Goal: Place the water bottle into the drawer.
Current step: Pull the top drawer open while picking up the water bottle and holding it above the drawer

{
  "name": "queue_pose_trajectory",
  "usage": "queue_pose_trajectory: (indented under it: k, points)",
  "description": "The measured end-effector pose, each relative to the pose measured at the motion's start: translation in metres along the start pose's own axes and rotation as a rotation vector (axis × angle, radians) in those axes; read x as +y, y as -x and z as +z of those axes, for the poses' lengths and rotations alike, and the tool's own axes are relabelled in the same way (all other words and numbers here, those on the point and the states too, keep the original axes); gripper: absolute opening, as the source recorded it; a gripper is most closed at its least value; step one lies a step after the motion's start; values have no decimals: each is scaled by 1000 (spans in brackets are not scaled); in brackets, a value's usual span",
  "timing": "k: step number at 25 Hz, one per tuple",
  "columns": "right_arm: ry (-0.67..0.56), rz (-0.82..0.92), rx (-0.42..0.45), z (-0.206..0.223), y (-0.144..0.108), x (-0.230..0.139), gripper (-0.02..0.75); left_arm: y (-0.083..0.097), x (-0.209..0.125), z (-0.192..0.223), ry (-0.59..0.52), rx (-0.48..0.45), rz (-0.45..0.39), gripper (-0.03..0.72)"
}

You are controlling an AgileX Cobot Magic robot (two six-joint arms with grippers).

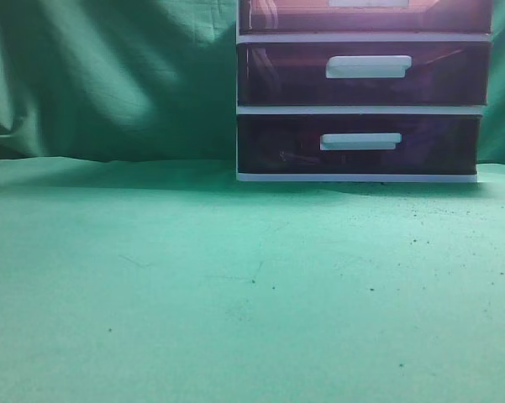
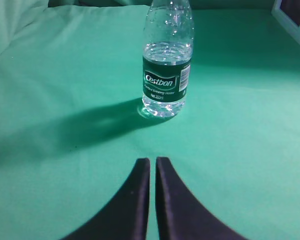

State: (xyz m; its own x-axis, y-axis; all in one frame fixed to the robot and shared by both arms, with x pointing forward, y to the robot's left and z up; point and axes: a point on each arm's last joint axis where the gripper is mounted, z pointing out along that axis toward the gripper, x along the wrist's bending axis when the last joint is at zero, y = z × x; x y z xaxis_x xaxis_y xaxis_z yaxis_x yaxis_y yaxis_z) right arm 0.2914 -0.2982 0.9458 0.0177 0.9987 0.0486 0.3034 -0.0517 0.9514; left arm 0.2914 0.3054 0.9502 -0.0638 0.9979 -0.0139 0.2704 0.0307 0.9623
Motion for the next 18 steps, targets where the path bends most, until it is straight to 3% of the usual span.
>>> queue_pose_trajectory:
  k: [4,6,10,15,18]
  points:
    - [0,0,0,0,0,0,48,0,1,0,6,1,3,0]
    - [0,0,0,0,0,0,48,1,4,0,47,-18,-64,0]
    - [0,0,0,0,0,0,48,3,28,-4,317,-78,-278,0]
    - [0,0,0,0,0,0,48,-2,48,-14,559,-80,-340,0]
    - [0,0,0,0,0,0,48,-2,49,-15,583,-88,-379,0]
